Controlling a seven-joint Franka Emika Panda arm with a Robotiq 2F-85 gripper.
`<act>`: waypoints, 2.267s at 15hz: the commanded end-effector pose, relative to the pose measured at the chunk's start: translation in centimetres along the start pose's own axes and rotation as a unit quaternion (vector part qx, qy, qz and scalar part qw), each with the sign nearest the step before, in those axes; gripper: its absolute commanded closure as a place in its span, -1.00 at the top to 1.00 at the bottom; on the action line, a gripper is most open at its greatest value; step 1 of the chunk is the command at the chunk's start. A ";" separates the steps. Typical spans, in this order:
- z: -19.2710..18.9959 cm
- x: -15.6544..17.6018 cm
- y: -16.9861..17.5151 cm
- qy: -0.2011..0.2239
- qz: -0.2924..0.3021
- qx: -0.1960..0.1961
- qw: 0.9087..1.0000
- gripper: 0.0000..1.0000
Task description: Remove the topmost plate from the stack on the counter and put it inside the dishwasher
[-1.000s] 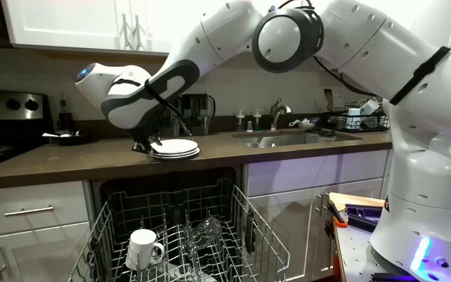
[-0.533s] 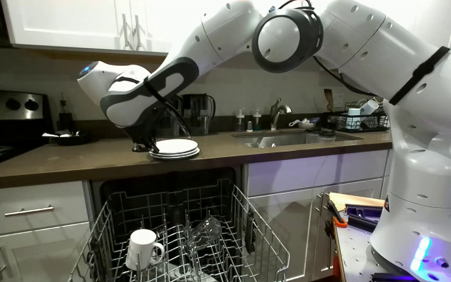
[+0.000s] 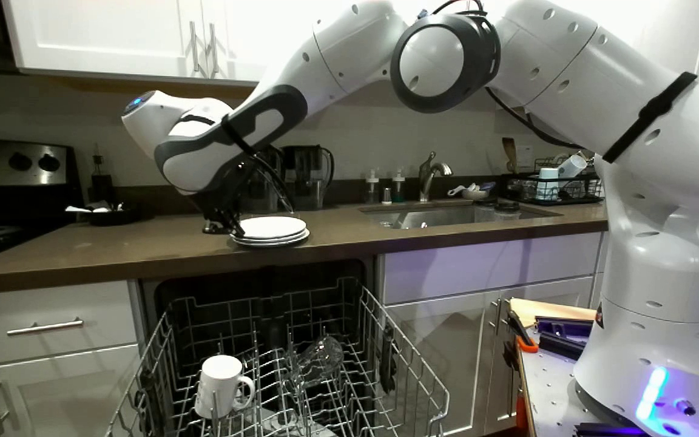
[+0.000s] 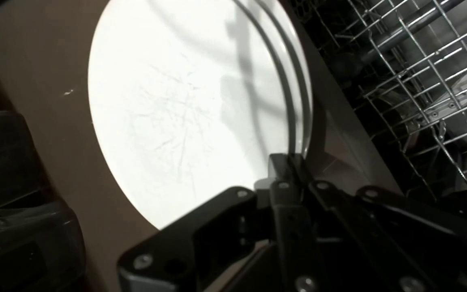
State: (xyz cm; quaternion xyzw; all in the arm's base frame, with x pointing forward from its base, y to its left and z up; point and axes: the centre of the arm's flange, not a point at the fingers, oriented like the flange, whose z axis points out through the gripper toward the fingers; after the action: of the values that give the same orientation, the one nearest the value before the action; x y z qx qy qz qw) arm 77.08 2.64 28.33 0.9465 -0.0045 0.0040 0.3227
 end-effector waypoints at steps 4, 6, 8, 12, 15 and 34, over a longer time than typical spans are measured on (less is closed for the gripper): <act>-1.1 0.6 -0.1 0.018 -0.020 0.029 0.999 -0.89; -1.2 0.6 -0.1 0.019 -0.021 0.029 0.999 -0.89; -1.0 0.7 -0.2 0.017 -0.018 0.022 0.999 -0.52; -0.9 0.6 -0.2 0.016 -0.017 0.021 0.999 0.00; -0.8 0.6 -0.3 0.017 -0.015 0.014 1.000 0.37; -0.5 0.2 -0.8 0.020 -0.016 -0.022 0.999 -0.86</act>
State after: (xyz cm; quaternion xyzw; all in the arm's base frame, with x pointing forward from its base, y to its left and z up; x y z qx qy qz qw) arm 77.35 3.17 27.57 0.9416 0.0105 0.0099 0.3364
